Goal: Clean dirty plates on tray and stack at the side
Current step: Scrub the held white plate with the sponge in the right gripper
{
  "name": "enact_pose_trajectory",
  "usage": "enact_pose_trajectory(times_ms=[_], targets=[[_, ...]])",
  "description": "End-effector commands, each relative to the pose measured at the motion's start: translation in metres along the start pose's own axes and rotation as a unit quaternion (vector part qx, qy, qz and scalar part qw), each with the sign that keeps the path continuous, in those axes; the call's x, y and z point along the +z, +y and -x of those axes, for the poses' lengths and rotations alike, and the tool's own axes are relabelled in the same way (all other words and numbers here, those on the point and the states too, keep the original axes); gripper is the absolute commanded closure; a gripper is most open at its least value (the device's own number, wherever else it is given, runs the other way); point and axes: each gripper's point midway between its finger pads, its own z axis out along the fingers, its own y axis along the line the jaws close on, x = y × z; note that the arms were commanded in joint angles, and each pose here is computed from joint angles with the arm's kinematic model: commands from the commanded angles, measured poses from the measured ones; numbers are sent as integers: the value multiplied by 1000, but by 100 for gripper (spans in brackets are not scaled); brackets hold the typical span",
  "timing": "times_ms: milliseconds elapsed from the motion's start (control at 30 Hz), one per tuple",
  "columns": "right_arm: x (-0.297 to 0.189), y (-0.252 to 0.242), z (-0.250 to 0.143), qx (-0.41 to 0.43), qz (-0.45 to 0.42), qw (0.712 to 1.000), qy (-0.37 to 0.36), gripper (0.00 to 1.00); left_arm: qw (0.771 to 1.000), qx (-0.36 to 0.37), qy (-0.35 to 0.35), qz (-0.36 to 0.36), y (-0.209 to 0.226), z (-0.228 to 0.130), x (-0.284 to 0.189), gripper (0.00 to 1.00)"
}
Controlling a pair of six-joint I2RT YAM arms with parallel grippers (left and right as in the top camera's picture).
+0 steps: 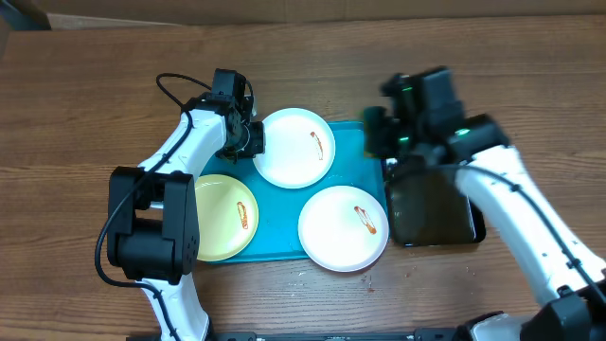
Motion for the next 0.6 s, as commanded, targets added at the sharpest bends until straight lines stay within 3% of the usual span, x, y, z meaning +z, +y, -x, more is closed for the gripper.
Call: enact_pose_trajectory(times_ms=[0, 167, 400, 567], targets=[[23, 26, 9, -93, -41, 994, -26, 96, 999, 32, 10, 12, 4, -6, 8, 96], [65, 53, 15, -181, -45, 981, -48, 96, 998, 66, 13, 17, 6, -7, 8, 96], [116, 36, 9, -181, -72, 980, -34, 96, 997, 66, 16, 28, 10, -8, 8, 96], [128, 37, 12, -180, -68, 980, -43, 96, 997, 66, 15, 28, 10, -8, 8, 96]])
